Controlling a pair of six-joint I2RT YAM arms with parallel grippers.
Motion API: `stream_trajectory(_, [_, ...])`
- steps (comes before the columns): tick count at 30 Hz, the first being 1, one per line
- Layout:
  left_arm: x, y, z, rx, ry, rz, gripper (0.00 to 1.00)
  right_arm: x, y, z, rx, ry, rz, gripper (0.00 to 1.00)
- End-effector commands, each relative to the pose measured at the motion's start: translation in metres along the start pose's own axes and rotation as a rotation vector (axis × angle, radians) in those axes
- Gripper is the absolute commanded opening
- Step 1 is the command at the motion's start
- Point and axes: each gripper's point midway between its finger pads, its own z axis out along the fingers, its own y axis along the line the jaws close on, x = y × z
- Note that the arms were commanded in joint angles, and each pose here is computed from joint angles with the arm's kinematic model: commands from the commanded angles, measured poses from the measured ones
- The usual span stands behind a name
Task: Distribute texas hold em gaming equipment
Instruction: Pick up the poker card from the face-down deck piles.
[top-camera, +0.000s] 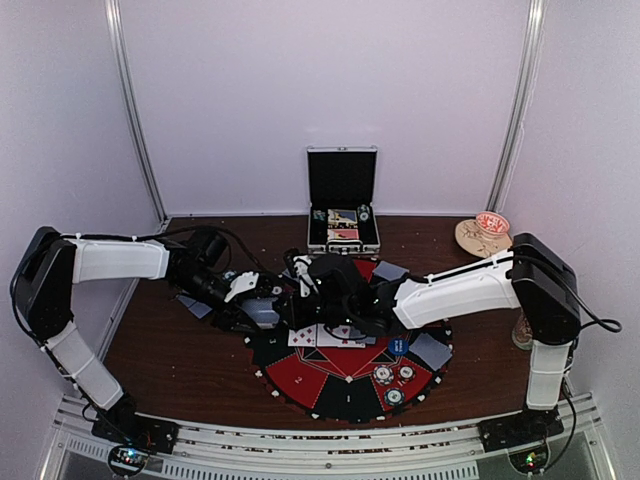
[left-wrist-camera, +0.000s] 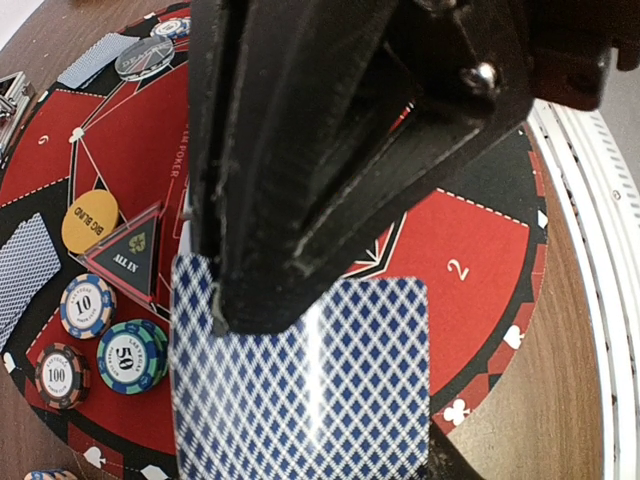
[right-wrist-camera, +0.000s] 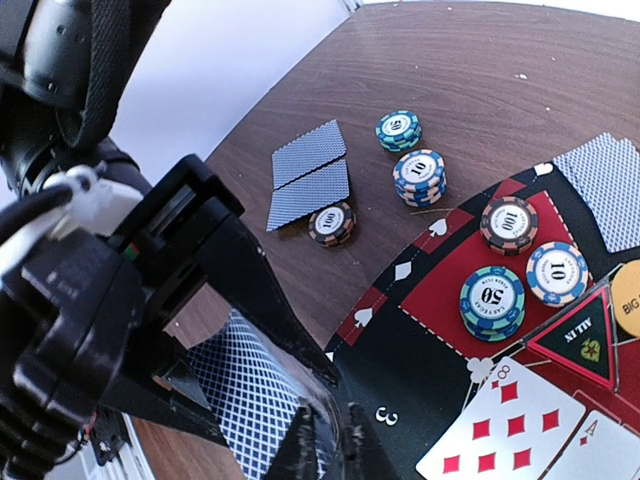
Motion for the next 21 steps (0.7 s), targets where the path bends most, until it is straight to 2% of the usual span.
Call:
stream_trajectory(1, [-0.002, 0.001, -0.001, 0.006, -0.013, -0.004, 0.46, -0.011, 0.003, -0.011, -0.010, -0.027, -0.002, 0.05])
stream_trajectory(6, [-0.002, 0.002, 0.000, 0.006, -0.011, -0.005, 0.46, -0.012, 0.007, -0.011, -0.028, -0.028, -0.009, 0.00])
stream_trajectory(17, [-0.002, 0.001, 0.000, 0.007, -0.011, -0.007, 0.46, -0.018, 0.008, -0.025, -0.052, -0.057, 0.004, 0.00])
stream_trajectory(19, [-0.001, 0.002, 0.000, 0.007, -0.010, -0.009, 0.46, -0.016, 0.014, -0.019, -0.078, -0.034, 0.003, 0.12])
stream_trajectory(21, [-0.002, 0.002, 0.000, 0.006, -0.011, -0.007, 0.46, -0.012, 0.017, -0.012, -0.093, -0.012, 0.006, 0.14])
